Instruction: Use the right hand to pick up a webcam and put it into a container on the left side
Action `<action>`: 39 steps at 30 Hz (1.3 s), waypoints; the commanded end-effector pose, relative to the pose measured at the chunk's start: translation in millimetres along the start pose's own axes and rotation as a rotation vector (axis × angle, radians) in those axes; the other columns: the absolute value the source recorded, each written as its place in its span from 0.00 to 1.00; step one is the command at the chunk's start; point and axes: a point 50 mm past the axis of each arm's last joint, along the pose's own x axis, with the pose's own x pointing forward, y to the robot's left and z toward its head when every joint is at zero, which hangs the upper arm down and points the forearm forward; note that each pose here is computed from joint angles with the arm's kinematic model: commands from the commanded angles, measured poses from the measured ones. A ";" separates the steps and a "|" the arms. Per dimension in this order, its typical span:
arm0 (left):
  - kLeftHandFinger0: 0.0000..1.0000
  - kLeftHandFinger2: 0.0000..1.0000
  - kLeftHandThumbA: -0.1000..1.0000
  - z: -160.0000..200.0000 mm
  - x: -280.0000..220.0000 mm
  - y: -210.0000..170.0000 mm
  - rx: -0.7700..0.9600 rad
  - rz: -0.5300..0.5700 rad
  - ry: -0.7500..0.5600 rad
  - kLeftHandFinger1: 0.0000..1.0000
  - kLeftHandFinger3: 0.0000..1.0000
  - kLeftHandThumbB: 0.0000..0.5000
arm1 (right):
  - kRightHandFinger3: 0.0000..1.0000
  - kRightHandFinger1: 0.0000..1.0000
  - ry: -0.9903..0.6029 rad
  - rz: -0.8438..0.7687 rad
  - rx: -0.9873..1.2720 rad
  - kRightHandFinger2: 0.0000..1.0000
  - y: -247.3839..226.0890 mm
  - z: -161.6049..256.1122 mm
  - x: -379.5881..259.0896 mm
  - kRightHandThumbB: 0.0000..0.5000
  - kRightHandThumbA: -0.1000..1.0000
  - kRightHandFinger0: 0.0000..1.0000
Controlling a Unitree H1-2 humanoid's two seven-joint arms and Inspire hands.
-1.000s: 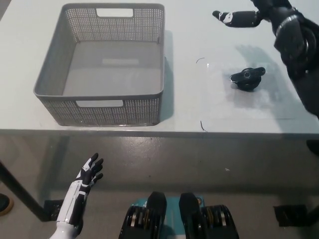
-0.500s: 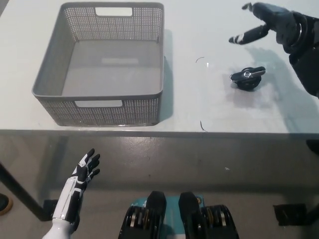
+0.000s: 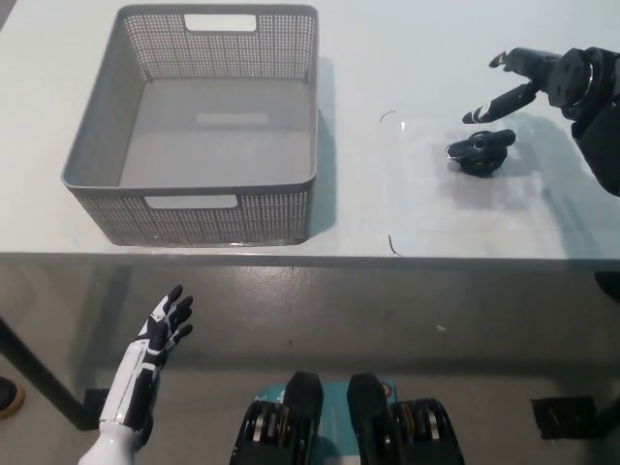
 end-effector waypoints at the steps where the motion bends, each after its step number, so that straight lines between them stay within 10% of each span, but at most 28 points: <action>1: 1.00 1.00 1.00 11.6 6.2 5.3 0.002 -0.008 -0.070 1.00 1.00 0.25 | 1.00 1.00 -0.055 -0.043 -0.011 1.00 -34.8 24.9 -10.8 1.00 0.86 1.00; 39: 1.00 1.00 1.00 21.2 22.5 12.8 -0.001 -0.004 -0.102 1.00 1.00 0.21 | 1.00 1.00 -0.041 0.049 0.015 1.00 26.2 15.6 11.2 1.00 0.78 1.00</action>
